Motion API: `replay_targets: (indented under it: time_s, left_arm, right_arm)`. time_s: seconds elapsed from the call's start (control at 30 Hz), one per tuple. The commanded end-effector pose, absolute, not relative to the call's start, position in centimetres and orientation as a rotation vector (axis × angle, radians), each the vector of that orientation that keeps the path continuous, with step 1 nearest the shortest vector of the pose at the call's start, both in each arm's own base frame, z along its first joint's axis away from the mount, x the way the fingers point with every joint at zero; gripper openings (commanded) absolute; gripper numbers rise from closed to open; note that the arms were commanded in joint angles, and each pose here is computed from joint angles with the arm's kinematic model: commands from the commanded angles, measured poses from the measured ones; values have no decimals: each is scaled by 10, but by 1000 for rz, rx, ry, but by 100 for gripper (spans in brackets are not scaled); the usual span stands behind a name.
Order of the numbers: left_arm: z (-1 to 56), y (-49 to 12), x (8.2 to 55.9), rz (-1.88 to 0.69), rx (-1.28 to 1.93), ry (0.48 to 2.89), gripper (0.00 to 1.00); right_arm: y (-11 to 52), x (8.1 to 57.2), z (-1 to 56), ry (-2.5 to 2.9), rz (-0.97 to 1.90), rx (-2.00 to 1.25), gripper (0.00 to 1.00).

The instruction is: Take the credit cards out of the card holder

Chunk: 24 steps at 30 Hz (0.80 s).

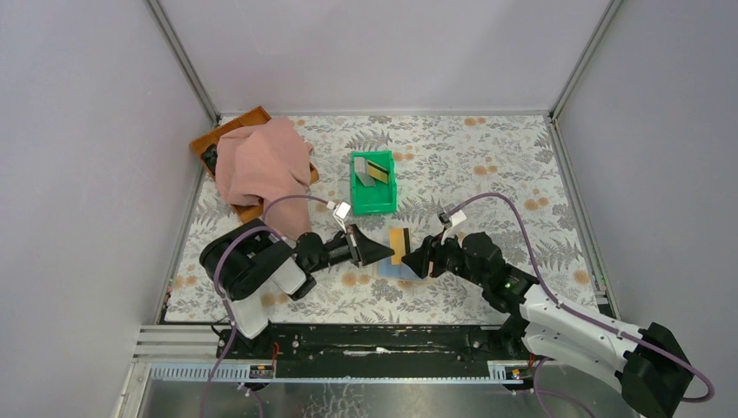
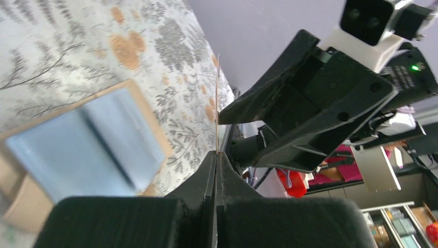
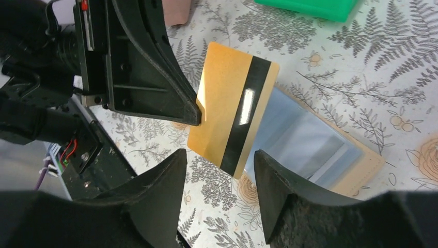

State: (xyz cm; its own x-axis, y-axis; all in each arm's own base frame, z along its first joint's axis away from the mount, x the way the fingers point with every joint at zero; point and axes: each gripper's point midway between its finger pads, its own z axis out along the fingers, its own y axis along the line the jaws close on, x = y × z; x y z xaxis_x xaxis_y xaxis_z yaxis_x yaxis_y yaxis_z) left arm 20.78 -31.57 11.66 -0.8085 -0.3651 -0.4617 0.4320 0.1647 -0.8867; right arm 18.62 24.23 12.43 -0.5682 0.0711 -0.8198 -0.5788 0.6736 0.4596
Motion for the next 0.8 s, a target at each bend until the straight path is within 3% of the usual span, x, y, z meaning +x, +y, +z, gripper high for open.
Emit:
replay_targets:
  time_s: [0.0,0.1,0.23,0.5,0.77]
  left_arm:
    - [157,-321,195,-1788,261,1687,0]
    - [168,-322,191,-1808,290,1652,0]
    - [177,-322,189,-1825,301,1629,0]
    - [181,-323,186,-1830,345,1608,0]
    - [198,-323,174,-1782,571,1467,36]
  right_arm:
    - [254,179,153,1903,1010,-479,56]
    - [256,173,158,1884,1045,-511,51]
    - [258,166,166,1855,1087,-539,37]
    - [255,156,186,1793,1127,-558,2]
    - [257,141,183,1818,1167,-650,0]
